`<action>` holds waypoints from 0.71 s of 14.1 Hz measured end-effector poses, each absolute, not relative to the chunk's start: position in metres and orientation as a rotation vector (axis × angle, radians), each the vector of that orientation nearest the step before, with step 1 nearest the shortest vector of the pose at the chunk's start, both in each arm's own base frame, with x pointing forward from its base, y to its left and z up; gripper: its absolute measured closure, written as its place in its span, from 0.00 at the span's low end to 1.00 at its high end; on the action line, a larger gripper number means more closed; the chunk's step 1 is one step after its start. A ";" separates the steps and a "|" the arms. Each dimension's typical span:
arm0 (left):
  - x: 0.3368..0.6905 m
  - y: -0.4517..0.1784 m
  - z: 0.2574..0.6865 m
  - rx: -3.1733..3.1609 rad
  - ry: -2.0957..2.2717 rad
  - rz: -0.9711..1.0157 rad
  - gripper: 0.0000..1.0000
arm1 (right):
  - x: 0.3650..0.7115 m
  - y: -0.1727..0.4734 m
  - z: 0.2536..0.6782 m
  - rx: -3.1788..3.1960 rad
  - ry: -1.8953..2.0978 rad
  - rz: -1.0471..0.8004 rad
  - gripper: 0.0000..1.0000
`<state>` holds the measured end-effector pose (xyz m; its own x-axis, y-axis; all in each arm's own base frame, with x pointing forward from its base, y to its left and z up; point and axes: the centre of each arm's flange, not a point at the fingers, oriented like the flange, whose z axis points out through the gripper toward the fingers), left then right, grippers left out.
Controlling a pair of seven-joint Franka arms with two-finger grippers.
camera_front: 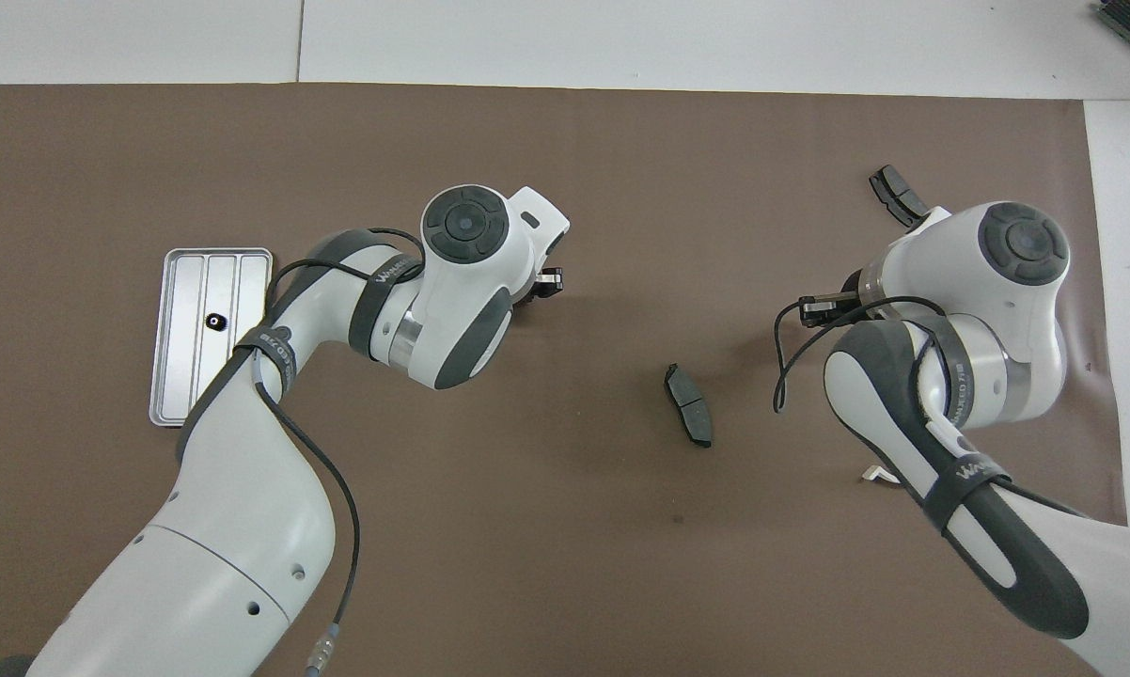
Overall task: Pick bearing gear from pile to tray
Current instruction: 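Place the second gear in the tray with the left gripper while the right carries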
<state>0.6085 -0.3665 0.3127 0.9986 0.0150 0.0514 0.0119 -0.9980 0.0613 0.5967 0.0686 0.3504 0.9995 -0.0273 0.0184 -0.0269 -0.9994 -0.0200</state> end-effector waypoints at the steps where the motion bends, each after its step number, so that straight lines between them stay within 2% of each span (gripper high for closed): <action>1: 0.620 -0.347 0.322 3.087 0.060 0.067 0.64 | 0.600 0.080 0.362 -3.115 0.120 -0.029 0.65; 5: 0.653 -0.270 0.358 3.090 0.174 0.072 0.64 | 0.604 0.122 0.389 -3.027 0.338 -0.037 0.65; 10: 0.657 -0.124 0.359 3.126 -0.022 0.003 0.64 | 0.596 0.233 0.408 -2.899 0.518 -0.096 0.65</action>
<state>0.6565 -0.1241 0.3594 0.9999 -0.0139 0.0018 -0.0140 -0.9998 0.0154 0.5964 0.2327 0.4077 0.9366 -0.3490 0.0296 -0.3364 -0.9198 -0.2019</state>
